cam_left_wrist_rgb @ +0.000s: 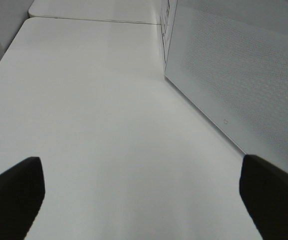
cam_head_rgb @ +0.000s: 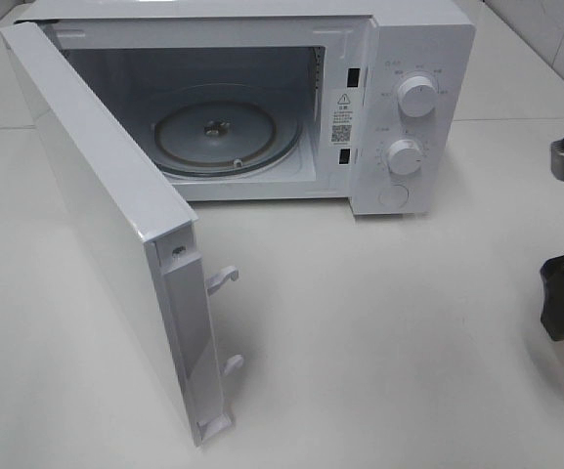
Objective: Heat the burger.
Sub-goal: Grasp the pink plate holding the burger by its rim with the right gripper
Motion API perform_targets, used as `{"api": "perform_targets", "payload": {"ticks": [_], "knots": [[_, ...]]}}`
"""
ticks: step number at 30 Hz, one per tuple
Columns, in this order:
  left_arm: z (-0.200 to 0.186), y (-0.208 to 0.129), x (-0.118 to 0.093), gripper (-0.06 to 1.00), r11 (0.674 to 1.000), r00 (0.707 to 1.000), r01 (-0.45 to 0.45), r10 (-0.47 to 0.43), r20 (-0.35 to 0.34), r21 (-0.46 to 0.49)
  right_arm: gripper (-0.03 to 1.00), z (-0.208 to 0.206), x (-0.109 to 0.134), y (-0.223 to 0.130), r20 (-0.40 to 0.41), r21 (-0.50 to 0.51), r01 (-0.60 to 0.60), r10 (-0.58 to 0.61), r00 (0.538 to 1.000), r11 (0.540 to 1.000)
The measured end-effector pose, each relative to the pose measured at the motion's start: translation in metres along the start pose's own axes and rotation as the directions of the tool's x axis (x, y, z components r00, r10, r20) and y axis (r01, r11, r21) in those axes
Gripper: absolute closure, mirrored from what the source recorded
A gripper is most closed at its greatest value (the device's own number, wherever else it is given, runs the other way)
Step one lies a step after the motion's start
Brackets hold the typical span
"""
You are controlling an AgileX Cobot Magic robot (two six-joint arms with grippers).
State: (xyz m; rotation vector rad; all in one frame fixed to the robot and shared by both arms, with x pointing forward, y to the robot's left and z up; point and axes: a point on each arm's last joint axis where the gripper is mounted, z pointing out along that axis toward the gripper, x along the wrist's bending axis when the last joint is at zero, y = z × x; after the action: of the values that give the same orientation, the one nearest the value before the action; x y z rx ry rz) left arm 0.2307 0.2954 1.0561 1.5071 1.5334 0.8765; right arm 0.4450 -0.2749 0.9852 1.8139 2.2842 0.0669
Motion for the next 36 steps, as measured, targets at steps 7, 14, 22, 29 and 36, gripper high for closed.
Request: {"api": "perform_targets", "payload": {"ticks": [7,14,22,29,36], "knots": [[0.0,0.0,0.0,-0.03,1.0,1.0,0.0,0.0,0.0,0.0,0.05,0.002,-0.017,-0.003,0.015,0.01,-0.091,0.091,0.996,0.996],[0.0,0.0,0.0,-0.03,1.0,1.0,0.0,0.0,0.0,0.0,0.07,0.003,-0.017,-0.001,0.013,-0.007,-0.1,0.1,0.995,0.995],[0.0,0.0,0.0,-0.03,1.0,1.0,0.0,0.0,0.0,0.0,0.1,0.026,-0.012,0.008,-0.024,0.046,-0.116,0.117,0.993,0.992],[0.0,0.0,0.0,-0.03,1.0,1.0,0.0,0.0,0.0,0.0,0.11,0.047,-0.009,0.013,-0.043,0.098,-0.12,0.125,0.991,0.988],[0.0,0.0,0.0,-0.03,1.0,1.0,0.0,0.0,0.0,0.0,0.15,0.071,-0.005,0.017,-0.064,0.146,-0.127,0.137,0.988,0.981]]}}
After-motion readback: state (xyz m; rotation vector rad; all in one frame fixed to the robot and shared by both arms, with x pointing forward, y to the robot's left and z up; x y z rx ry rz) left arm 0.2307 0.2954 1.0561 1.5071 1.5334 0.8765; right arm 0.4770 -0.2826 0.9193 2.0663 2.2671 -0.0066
